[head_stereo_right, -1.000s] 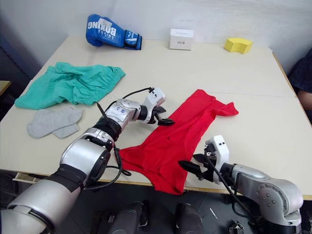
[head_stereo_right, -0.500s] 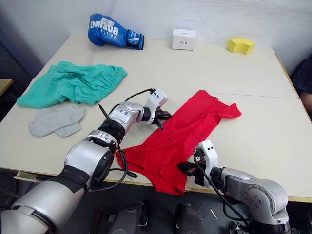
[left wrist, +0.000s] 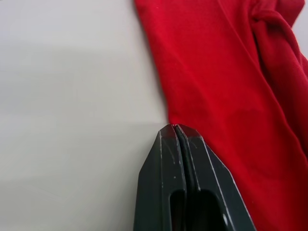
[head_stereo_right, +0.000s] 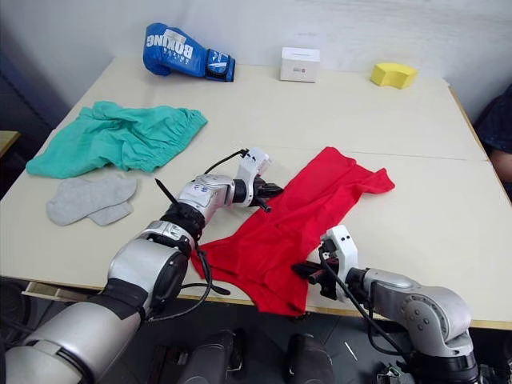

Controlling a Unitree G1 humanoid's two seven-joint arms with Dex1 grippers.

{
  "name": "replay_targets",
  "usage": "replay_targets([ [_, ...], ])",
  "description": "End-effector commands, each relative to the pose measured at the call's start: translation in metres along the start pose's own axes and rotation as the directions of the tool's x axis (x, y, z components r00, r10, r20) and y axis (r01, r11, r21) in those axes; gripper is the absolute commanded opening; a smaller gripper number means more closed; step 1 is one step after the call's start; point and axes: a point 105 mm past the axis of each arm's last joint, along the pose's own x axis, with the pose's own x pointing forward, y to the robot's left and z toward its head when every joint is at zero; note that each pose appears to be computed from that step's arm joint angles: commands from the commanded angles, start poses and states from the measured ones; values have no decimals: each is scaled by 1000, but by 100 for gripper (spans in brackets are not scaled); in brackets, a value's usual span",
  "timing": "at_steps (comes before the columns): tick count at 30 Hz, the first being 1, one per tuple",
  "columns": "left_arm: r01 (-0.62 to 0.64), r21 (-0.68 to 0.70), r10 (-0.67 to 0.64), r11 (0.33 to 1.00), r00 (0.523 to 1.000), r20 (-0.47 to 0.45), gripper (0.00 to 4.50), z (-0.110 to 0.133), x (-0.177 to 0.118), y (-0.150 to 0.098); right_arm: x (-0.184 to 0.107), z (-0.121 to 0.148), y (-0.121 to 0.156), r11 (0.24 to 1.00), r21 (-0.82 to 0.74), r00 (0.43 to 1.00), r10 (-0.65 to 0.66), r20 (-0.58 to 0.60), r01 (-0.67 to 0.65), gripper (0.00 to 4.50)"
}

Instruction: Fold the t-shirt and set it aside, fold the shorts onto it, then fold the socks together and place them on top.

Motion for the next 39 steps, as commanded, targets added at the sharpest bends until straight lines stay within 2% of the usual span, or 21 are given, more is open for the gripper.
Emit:
replay_targets([
  [1, 1, 8, -1, 1000, 1000, 5, 1, 4, -3, 2, -6, 5, -7, 999, -21, 999, -33, 17, 34, 0],
  [2, -4, 5, 4, 1000, 1000, 3, 1, 4, -3, 2, -6, 5, -7, 999, -21, 999, -35, 17, 35, 0],
  [5, -17, -20, 17, 1000, 1000, 3, 58, 6, -4, 4, -7, 5, -7, 999, -22, 999, -37, 18, 37, 0],
  [10, 4, -71, -4, 997, 1000, -3, 210, 13, -7, 4, -8, 3, -6, 999, -20, 999, -40, 20, 41, 0],
  [16, 120, -124, -128, 985, 990, -53, 398, 10, -6, -12, -9, 1, -6, 999, -18, 998, -47, 28, 48, 0],
  [22, 145, -87, -151, 986, 986, -73, 398, 11, 7, -28, -8, 3, -5, 998, -21, 998, -51, 38, 52, 0],
  [25, 132, -66, -136, 989, 989, -60, 340, 14, 10, -30, -8, 4, -6, 998, -21, 998, -54, 42, 55, 0],
  [35, 106, -11, -106, 994, 992, -64, 18, 10, 14, -28, -7, 3, -6, 998, -15, 997, -58, 52, 58, 0],
  [36, 97, 2, -97, 995, 993, -63, 4, 9, 14, -26, -7, 3, -6, 998, -15, 997, -58, 52, 59, 0],
  [39, 56, 27, -54, 998, 997, -47, 4, 8, 13, -19, -8, 4, -7, 998, -19, 997, -58, 52, 59, 0],
])
